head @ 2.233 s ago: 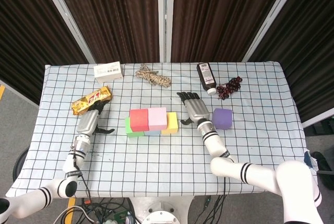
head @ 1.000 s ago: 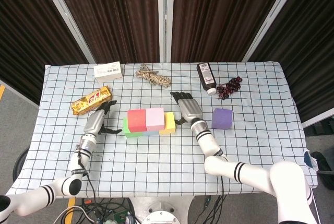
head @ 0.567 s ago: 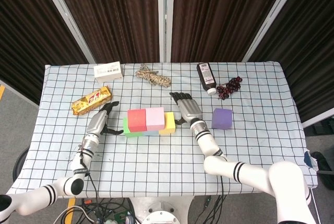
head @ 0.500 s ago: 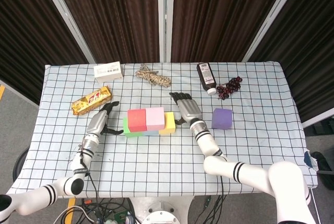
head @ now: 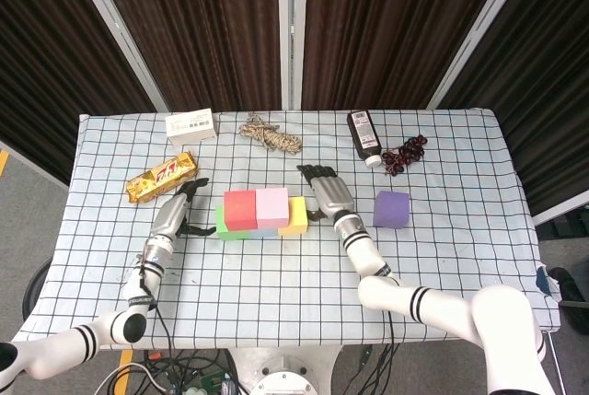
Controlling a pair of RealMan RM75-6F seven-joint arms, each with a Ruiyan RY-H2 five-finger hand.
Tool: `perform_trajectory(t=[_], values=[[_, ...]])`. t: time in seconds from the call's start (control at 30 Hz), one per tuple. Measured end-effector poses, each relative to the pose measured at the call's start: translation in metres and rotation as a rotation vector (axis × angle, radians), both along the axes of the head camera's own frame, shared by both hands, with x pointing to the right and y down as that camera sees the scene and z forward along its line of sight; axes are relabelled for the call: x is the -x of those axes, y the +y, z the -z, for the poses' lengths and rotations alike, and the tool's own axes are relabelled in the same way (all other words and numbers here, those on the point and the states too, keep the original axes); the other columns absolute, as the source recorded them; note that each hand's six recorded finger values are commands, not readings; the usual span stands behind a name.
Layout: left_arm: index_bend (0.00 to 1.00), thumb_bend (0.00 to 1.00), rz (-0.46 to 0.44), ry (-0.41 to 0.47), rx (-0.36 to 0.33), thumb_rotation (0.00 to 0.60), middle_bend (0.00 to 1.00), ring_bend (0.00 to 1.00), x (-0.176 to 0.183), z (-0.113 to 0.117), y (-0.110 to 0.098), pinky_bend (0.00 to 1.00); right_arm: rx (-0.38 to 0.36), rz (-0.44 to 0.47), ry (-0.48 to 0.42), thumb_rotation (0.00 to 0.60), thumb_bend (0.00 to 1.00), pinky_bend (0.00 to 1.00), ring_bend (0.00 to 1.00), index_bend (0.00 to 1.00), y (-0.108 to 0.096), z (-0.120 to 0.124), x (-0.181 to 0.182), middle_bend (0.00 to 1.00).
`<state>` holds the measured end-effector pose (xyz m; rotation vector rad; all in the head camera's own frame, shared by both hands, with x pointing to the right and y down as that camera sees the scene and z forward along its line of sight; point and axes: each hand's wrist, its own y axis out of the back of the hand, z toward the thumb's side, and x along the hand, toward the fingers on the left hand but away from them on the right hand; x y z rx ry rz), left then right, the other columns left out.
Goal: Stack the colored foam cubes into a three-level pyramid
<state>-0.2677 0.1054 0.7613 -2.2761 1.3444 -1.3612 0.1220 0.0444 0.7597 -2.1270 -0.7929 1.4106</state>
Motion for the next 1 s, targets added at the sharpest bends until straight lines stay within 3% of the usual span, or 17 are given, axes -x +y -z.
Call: perform_trajectory(t=[0.6,0.8,1.0], values=[[0.1,0.0,-0.008,-0.053,-0.019,0.6,0.1,0.0,0.018,0.004,-0.003,0.1,-0.043,-0.004,0.03,0.6,0.15,0.0,0.0,0.0,-0.011,0.018,-0.022,0.05],[0.1,0.0,-0.006,-0.127,-0.053,0.6,0.1,0.0,0.048,0.016,-0.007,0.1,-0.072,0.005,0.044,0.6,0.15,0.0,0.0,0.0,-0.018,0.041,-0.04,0.05],[0.1,0.0,0.011,-0.215,-0.11,0.6,0.09,0.0,0.087,0.042,-0.009,0.1,-0.105,0.005,0.041,0.6,0.15,0.0,0.0,0.0,-0.028,0.079,-0.059,0.08]])
